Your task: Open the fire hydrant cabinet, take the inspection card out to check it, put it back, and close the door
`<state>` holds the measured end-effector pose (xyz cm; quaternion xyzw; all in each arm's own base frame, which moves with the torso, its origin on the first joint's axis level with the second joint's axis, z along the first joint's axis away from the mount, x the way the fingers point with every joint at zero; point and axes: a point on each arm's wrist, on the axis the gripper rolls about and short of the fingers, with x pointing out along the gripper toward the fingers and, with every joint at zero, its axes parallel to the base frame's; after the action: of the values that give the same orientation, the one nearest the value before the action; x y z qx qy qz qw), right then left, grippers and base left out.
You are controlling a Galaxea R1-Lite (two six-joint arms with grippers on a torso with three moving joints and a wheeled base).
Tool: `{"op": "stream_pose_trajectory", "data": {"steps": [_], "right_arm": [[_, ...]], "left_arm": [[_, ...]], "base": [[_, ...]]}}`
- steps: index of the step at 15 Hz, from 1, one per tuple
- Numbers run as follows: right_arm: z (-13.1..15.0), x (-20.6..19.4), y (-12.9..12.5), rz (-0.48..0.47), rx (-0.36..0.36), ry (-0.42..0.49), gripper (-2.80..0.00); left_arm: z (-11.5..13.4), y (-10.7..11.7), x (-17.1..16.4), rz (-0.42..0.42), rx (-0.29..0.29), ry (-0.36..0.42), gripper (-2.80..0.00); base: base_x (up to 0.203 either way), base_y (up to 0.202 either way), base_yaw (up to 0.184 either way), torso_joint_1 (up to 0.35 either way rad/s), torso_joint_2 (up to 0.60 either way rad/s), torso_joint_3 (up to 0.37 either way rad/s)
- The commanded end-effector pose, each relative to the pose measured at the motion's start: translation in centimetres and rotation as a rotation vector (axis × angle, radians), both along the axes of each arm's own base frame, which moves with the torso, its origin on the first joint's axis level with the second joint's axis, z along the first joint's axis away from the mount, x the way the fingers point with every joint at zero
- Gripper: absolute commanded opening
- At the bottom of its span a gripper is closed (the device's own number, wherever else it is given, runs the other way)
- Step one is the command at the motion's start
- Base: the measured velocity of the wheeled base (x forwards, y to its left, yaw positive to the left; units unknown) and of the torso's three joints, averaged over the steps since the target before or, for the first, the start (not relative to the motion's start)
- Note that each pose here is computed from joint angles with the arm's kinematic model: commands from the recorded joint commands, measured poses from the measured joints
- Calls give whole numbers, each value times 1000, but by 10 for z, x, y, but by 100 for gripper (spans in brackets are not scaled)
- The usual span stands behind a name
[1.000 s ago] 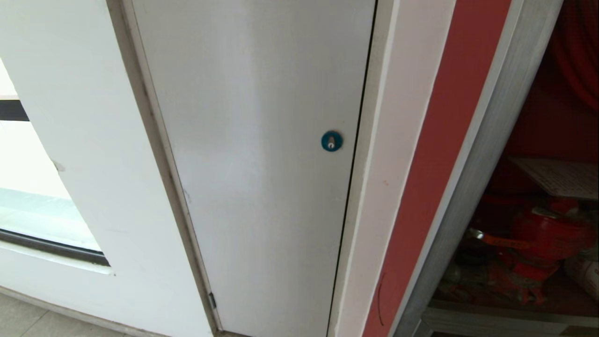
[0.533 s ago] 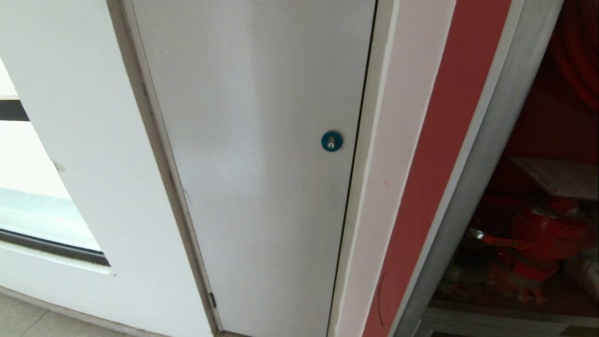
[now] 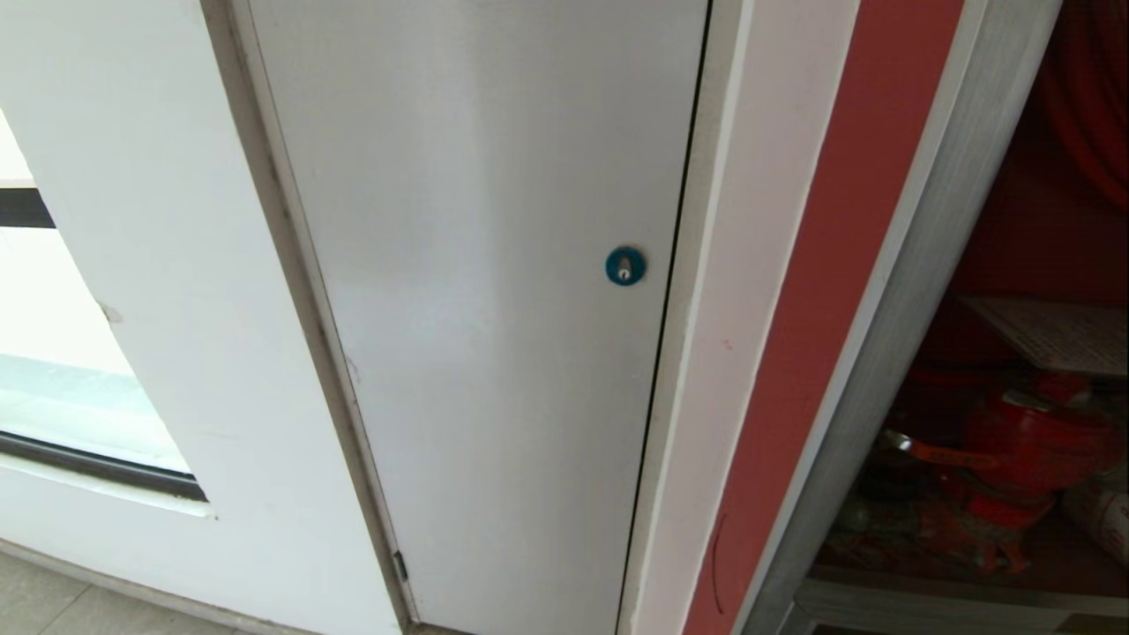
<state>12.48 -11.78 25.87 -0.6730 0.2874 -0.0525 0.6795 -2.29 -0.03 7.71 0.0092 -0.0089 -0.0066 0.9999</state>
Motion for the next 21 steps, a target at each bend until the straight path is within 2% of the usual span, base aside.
{"op": "stream_pose_trajectory", "data": {"steps": [1,5,11,12,17,21], "right_arm": [[-5,14,-6,32,4,10,0],[-8,30,-6,68,36,-1,0],[-10,43,-18,46,-1,-26,0],[-10,43,-17,47,-1,-27,-280],[-9,45,-13,67,-1,-31,-280],[-6,38,-9,45,-21,-41,-280]], "left_arm": [[-2,0,1,0,0,7,-280],[-2,0,1,0,0,7,-280],[-2,0,1,0,0,7,-280],[-2,0,1,0,0,7,-280],[-2,0,1,0,0,7,-280],[-2,0,1,0,0,7,-280]], "base": [[0,0,0,0,0,0],[0,0,0,0,0,0],[0,0,0,0,0,0],[0,0,0,0,0,0],[0,0,0,0,0,0],[0,0,0,0,0,0]]}}
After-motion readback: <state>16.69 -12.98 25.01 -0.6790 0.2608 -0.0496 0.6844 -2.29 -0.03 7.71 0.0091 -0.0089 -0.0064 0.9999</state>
